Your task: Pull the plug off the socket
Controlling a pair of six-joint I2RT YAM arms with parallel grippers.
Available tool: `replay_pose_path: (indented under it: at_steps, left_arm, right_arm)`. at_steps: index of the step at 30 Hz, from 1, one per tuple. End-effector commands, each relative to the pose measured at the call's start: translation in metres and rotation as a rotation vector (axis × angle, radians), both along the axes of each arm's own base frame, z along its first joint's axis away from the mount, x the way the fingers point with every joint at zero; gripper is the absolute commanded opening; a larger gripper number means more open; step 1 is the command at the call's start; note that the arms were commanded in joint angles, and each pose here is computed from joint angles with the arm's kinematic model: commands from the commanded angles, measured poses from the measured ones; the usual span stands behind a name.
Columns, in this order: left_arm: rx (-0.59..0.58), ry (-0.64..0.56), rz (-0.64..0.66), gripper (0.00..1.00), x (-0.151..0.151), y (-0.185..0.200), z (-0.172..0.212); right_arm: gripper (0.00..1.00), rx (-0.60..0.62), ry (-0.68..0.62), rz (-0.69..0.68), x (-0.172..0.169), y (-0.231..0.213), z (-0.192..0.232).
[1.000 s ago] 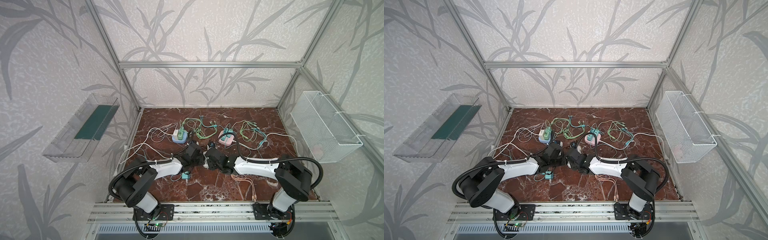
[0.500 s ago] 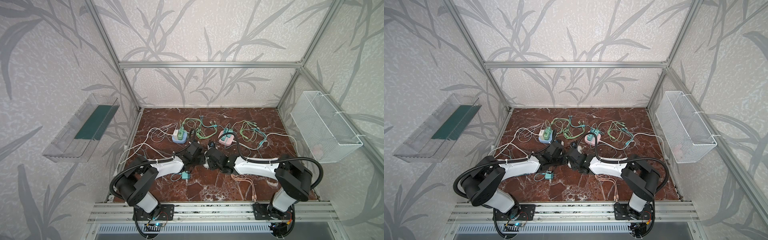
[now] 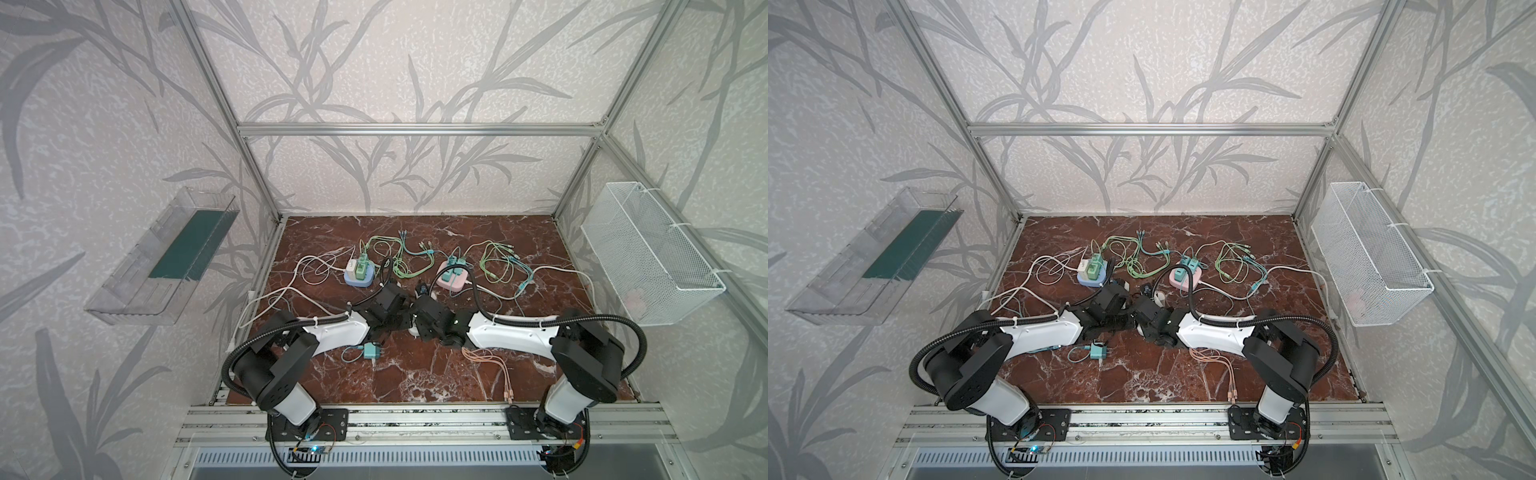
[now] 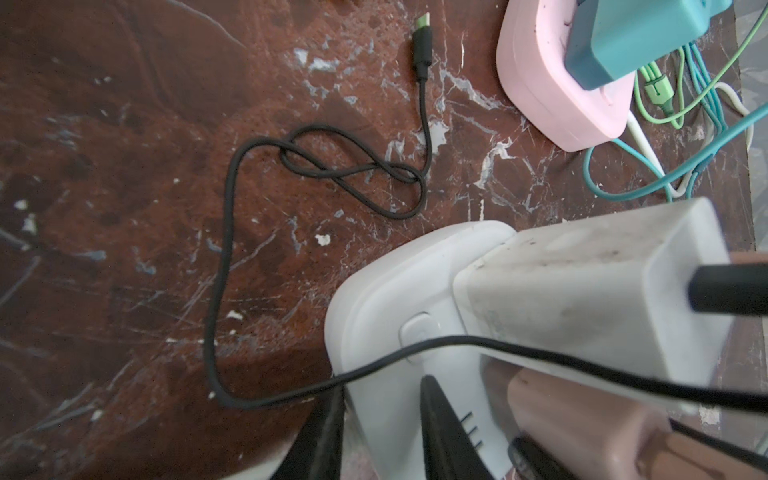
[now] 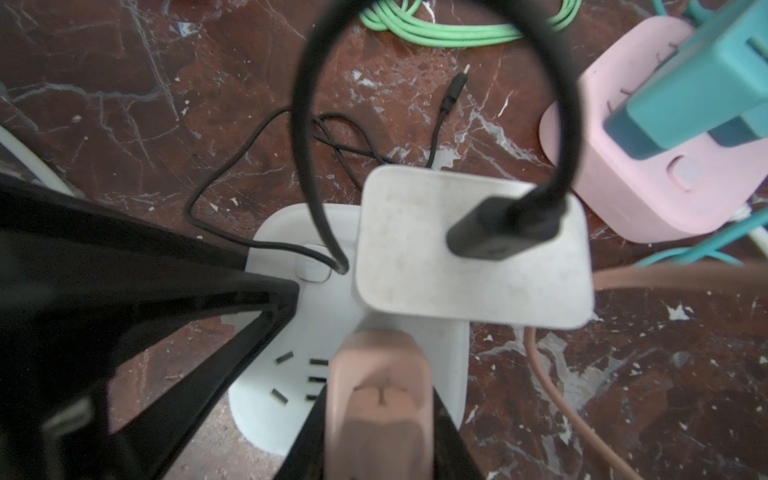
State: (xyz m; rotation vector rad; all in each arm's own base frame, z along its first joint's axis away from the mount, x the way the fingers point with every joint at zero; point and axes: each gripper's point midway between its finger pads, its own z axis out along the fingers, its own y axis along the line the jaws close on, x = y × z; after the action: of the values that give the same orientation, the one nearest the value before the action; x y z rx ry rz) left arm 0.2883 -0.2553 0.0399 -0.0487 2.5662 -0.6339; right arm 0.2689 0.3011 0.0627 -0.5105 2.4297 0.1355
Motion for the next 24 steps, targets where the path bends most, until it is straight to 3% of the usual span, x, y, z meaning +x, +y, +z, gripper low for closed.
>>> replay_pose_path:
  at_steps: [1,8,24]
  left_arm:
    - [0.113,0.132,-0.009,0.32,-0.026,0.018,-0.04]
    - [0.129,0.138,-0.007,0.32,-0.028,0.022,-0.042]
    - [0.129,0.13,-0.005,0.32,-0.029,0.024,-0.04]
  right_arm:
    - [0.16,0.109,-0.076,0.011,0.006,0.02,0.033]
    - [0.16,0.23,-0.01,-0.043,0.013,0.008,0.036]
    - [0.15,0.14,-0.046,-0.017,0.008,0.001,0.038]
